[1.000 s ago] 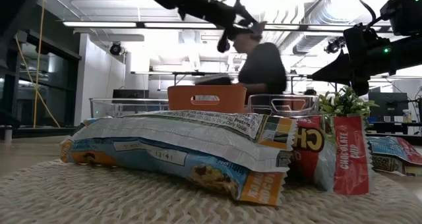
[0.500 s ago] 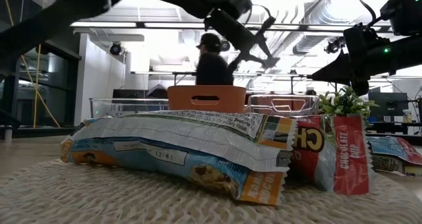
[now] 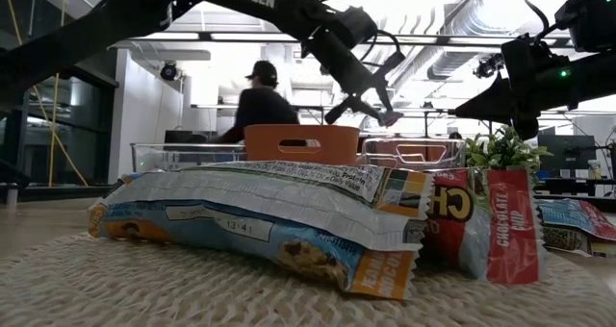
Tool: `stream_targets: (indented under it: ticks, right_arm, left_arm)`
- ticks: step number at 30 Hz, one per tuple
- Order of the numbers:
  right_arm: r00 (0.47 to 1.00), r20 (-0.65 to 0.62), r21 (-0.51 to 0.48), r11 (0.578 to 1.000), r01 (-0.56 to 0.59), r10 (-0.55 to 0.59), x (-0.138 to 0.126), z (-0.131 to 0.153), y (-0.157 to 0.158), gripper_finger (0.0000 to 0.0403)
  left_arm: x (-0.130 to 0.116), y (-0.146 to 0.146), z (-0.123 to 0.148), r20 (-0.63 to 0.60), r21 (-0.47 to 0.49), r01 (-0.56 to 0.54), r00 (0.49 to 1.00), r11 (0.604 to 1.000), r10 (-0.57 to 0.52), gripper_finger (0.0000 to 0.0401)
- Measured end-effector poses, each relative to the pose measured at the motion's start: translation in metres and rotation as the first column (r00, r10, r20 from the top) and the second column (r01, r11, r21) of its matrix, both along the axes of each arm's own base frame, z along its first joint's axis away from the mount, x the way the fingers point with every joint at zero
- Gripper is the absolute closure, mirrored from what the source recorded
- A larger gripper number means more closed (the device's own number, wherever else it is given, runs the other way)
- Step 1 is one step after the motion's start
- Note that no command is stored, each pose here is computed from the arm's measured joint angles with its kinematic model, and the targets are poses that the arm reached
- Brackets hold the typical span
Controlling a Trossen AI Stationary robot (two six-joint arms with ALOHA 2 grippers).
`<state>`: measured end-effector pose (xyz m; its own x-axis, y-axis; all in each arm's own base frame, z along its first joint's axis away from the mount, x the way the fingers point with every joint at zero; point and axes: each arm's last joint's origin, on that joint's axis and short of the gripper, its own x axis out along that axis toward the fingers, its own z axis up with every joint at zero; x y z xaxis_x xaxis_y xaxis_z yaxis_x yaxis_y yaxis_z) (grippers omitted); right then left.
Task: Pick and place Granola Bars by type
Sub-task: Put the red granola bar into the right transparent bin
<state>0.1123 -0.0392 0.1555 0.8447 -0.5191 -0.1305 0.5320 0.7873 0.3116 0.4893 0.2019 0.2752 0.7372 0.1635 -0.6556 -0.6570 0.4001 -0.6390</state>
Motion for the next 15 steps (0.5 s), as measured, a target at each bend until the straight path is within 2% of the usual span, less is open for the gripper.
stream_targets:
  ticks: [4, 11, 15]
  right_arm:
    - [1.0, 0.001, 0.0, 1.0, 0.0, 0.0, 0.0, 0.0, 0.0, 0.0402]
    - [1.0, 0.001, 0.0, 1.0, 0.0, 0.0, 0.0, 0.0, 0.0, 0.0402]
    - [1.0, 0.001, 0.0, 1.0, 0.0, 0.0, 0.0, 0.0, 0.0, 0.0402]
  left_arm:
    - [0.0, 0.0, -0.001, -0.009, 0.007, 0.016, 1.0, 1.0, -0.016, 0.0318]
    - [0.003, 0.0, -0.012, -0.023, -0.019, 0.04, 0.999, 0.999, -0.04, 0.0256]
    - [0.005, 0.001, -0.016, -0.021, -0.024, 0.045, 0.999, 0.999, -0.045, 0.0234]
